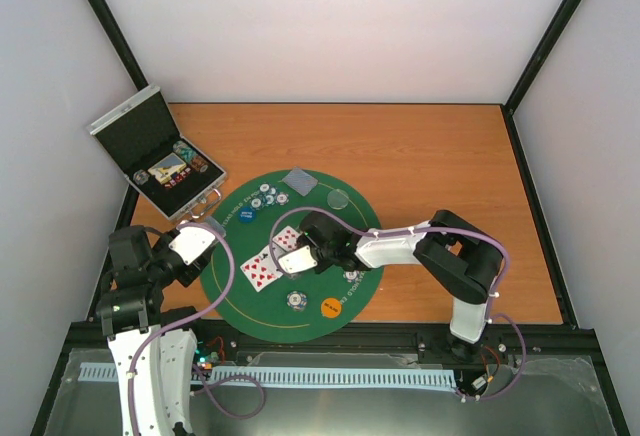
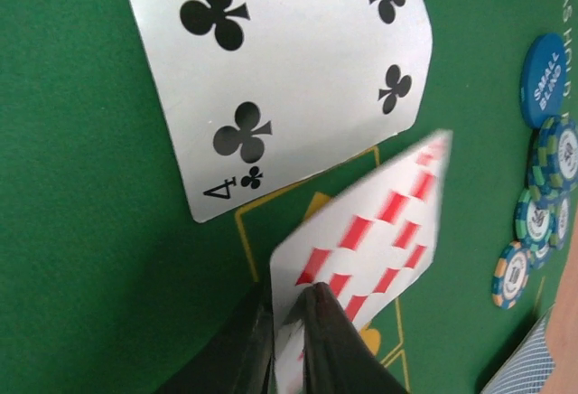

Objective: Distribute texas hold em gaming equipment

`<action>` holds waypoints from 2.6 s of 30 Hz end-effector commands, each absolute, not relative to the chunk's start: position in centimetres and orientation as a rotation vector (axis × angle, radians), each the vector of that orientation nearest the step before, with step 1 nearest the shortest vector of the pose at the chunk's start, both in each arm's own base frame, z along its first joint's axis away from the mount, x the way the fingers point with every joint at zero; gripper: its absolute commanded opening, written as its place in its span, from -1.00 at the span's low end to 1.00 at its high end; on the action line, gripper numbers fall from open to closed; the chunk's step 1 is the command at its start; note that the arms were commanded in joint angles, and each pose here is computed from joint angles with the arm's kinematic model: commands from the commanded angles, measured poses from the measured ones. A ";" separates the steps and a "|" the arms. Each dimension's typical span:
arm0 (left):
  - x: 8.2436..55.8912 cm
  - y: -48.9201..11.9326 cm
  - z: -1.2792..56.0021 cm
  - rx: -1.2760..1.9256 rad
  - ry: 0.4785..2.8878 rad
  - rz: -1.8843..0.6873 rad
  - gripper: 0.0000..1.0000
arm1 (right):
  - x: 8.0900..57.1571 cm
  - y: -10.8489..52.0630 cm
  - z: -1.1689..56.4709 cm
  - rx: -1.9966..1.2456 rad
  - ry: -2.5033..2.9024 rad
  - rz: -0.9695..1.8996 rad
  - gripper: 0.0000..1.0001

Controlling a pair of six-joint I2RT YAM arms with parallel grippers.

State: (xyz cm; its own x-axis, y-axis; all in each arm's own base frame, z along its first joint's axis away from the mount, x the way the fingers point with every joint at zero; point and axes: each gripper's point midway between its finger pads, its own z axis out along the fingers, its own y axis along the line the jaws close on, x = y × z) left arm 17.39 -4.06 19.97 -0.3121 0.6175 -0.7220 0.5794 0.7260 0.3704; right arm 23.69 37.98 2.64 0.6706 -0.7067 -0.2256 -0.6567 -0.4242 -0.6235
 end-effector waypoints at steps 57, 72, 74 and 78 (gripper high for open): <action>17.5 -4.2 21.3 0.914 1.932 0.082 0.02 | 30.6 9.3 9.7 -0.174 2.620 -0.110 1.00; 17.5 -4.3 21.2 0.925 1.932 0.078 0.02 | 28.1 8.5 3.0 -0.051 2.849 0.076 1.00; 17.5 -4.3 21.1 0.927 1.933 0.075 0.02 | 27.8 8.2 2.5 -0.025 2.868 0.058 1.00; 17.5 -4.5 21.1 0.934 1.931 0.069 0.02 | 27.5 6.6 1.4 0.048 2.934 -0.075 0.94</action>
